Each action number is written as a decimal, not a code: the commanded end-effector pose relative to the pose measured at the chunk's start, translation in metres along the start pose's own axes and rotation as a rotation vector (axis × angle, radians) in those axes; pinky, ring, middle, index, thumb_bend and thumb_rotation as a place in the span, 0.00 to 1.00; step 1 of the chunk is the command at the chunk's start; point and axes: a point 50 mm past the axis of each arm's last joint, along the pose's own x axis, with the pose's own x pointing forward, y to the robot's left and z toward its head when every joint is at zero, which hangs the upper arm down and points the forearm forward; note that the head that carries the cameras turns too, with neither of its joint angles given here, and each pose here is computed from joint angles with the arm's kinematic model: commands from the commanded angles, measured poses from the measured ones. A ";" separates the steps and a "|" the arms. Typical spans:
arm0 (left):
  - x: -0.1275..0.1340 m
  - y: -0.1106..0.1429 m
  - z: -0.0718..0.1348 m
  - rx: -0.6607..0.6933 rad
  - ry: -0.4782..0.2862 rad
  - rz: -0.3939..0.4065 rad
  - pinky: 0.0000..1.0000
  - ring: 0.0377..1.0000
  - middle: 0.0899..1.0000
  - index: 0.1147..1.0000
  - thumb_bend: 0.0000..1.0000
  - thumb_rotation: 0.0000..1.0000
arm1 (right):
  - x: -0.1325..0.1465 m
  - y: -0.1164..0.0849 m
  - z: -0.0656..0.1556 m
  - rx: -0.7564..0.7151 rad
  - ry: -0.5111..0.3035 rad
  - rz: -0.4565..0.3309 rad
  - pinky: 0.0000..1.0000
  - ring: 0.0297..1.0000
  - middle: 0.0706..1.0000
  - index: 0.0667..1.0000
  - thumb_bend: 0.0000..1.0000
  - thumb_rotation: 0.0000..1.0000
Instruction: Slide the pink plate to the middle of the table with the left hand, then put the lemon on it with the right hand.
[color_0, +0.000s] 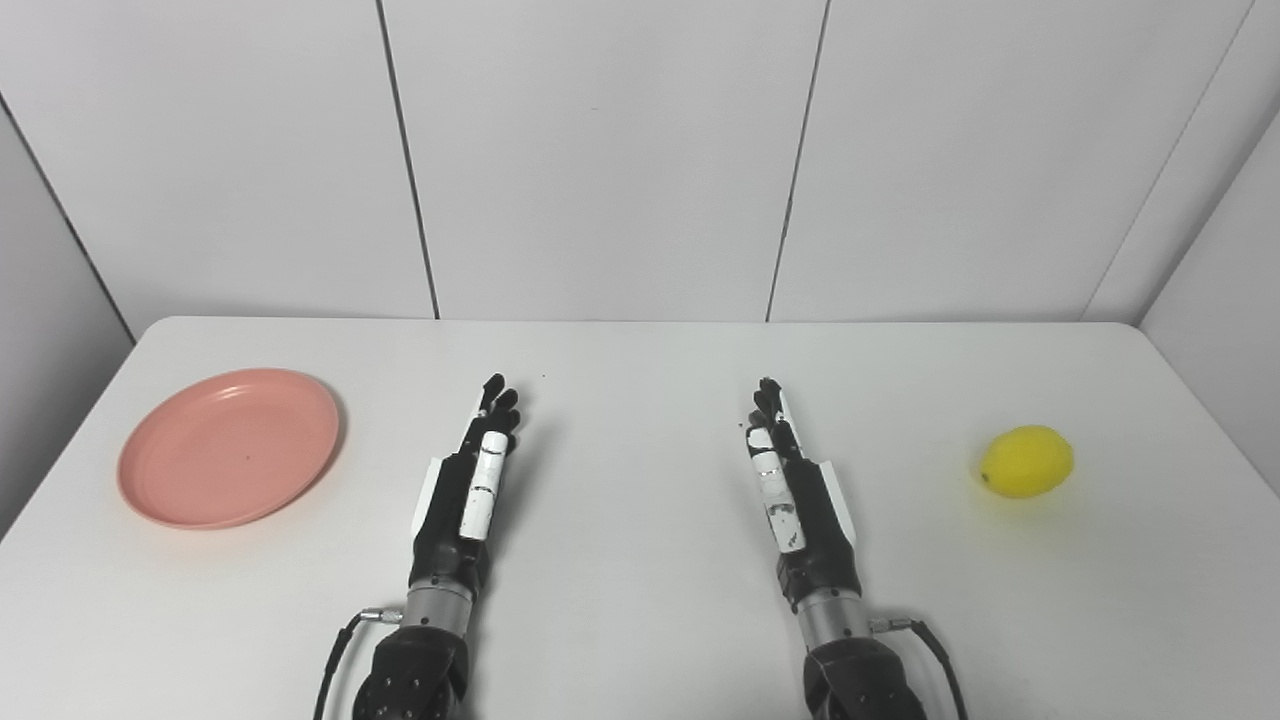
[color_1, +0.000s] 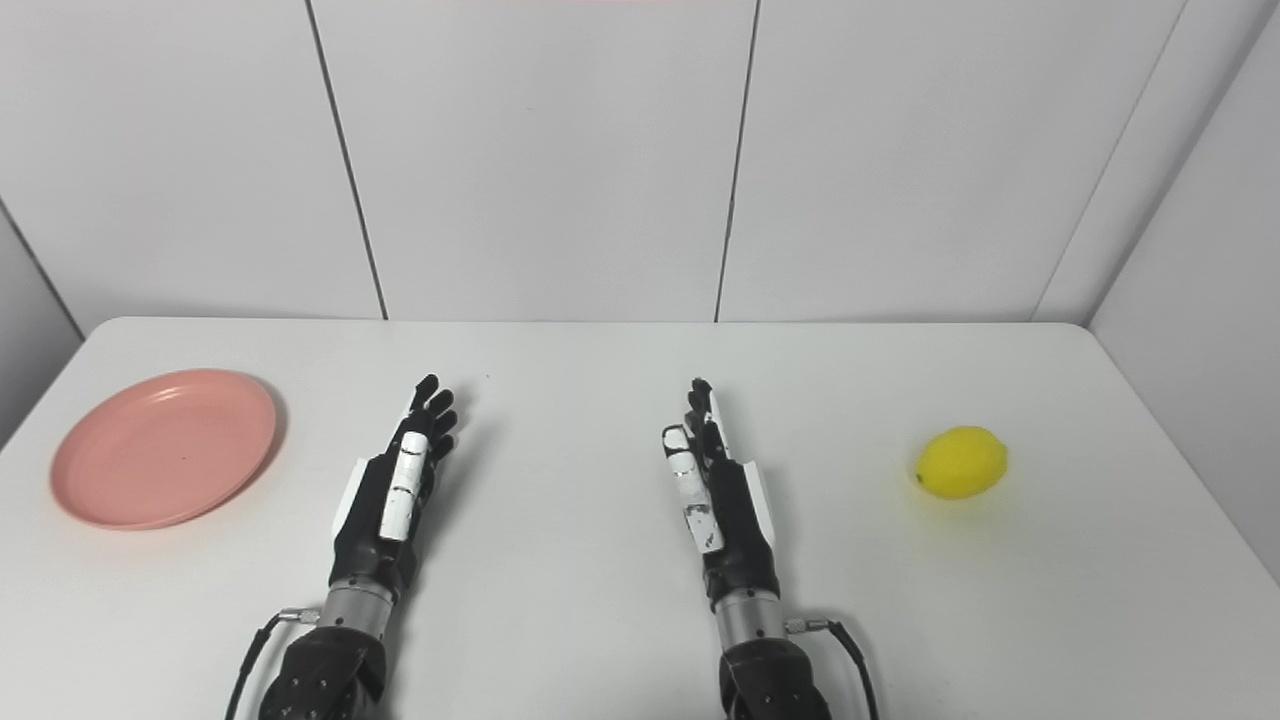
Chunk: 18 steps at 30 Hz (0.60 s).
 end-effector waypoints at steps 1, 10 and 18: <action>-0.004 0.000 -0.005 -0.008 0.001 -0.006 0.99 0.98 0.98 0.97 0.65 1.00 | 0.010 0.005 0.020 0.023 -0.104 -0.005 1.00 1.00 1.00 1.00 0.73 1.00; -0.004 -0.001 -0.006 -0.008 0.001 0.000 0.98 0.97 0.97 0.96 0.65 1.00 | 0.010 0.005 0.021 0.029 -0.101 0.000 1.00 1.00 1.00 1.00 0.72 1.00; -0.004 -0.001 -0.006 -0.002 0.001 0.002 0.98 0.97 0.97 0.96 0.65 1.00 | 0.011 0.006 0.021 0.020 -0.104 0.000 1.00 1.00 1.00 1.00 0.72 1.00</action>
